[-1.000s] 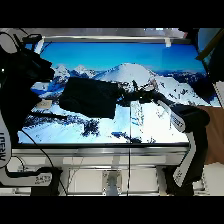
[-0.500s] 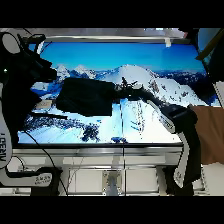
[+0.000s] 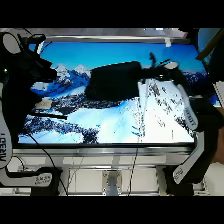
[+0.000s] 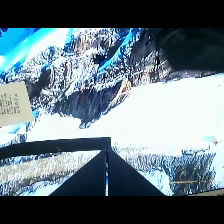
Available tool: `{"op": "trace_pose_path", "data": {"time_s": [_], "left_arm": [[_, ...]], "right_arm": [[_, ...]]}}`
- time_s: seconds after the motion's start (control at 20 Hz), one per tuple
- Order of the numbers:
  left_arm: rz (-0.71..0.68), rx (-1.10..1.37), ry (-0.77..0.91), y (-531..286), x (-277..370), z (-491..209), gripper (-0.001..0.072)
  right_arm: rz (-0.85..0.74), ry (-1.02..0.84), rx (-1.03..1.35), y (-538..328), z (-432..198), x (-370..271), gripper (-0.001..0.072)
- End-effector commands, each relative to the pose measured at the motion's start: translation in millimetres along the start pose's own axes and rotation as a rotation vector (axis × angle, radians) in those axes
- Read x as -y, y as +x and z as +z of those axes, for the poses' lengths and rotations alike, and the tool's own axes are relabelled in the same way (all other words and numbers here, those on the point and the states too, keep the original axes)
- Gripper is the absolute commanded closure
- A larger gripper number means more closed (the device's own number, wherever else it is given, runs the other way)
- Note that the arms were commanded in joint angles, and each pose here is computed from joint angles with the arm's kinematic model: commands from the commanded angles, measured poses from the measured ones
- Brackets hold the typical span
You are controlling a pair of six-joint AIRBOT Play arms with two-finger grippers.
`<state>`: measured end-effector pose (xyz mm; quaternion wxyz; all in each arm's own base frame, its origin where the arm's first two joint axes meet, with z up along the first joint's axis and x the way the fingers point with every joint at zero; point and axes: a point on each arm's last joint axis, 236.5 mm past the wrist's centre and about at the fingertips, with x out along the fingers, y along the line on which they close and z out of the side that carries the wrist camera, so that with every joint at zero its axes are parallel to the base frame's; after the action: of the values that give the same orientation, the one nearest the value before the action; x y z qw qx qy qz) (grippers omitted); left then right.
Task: Fold the clothes and pants, and hang the long-sleeved shirts on hangers.
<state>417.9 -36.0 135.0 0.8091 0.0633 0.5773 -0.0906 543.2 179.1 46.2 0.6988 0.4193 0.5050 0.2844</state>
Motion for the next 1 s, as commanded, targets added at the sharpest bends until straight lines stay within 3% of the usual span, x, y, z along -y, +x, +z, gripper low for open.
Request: {"op": "trace_pose_path", "data": {"time_s": [0.0, 0.3, 0.5, 0.8, 0.95], "left_arm": [[0.003, 0.001, 0.001, -0.1, -0.7, 0.2, 0.069], [0.004, 0.001, 0.001, 0.1, -0.7, 0.3, 0.069], [0.004, 0.001, 0.001, 0.1, -0.7, 0.3, 0.069], [0.003, 0.0, 0.001, 0.1, -0.6, 0.2, 0.069], [0.003, 0.0, 0.001, 0.1, -0.6, 0.1, 0.069]], "right_arm": [[-0.215, 0.044, 0.025, -119.4, 11.5, 57.0, 0.067], [-0.43, 0.193, 0.312, -349.5, 0.9, 118.2, 0.067], [-0.578, 0.315, 0.532, -480.5, -54.1, 132.6, 0.067], [-0.733, 0.581, 0.494, -530.8, -166.7, 173.5, 0.067], [-0.875, 0.801, 0.328, -515.2, -244.1, 225.6, 0.067]]}}
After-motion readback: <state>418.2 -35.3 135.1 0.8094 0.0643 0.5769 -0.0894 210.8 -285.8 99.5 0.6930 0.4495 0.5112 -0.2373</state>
